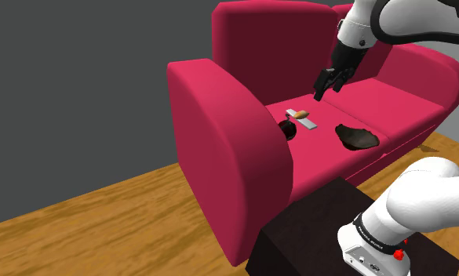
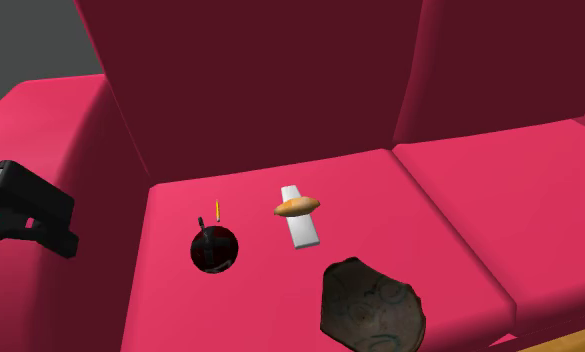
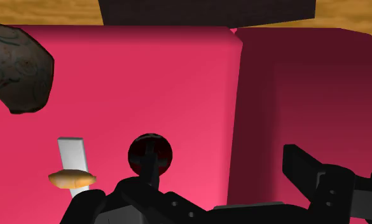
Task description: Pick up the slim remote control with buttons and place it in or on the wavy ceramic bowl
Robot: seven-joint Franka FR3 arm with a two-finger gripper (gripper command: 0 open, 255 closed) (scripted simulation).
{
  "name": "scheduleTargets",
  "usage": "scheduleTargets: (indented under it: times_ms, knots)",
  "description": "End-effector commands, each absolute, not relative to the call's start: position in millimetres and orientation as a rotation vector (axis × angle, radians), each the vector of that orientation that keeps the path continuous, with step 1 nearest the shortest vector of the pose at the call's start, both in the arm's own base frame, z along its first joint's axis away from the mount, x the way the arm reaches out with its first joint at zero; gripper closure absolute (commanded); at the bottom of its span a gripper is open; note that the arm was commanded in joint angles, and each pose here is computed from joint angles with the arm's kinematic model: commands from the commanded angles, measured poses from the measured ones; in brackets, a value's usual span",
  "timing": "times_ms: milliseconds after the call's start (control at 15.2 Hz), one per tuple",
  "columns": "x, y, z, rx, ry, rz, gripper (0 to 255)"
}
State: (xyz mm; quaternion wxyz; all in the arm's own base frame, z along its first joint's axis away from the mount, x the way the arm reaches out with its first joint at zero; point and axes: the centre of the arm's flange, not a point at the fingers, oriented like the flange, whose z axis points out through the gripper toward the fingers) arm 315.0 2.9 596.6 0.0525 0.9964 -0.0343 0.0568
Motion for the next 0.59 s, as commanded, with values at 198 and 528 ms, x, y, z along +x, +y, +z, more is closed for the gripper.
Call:
scheduleTargets:
  times_ms: [198,528]
  knots:
    - [333.5,-26.7,575.4,3.039,-0.111,0.161,0]
    - [363.7,-75.8,539.0,3.053,-0.122,0.142,0]
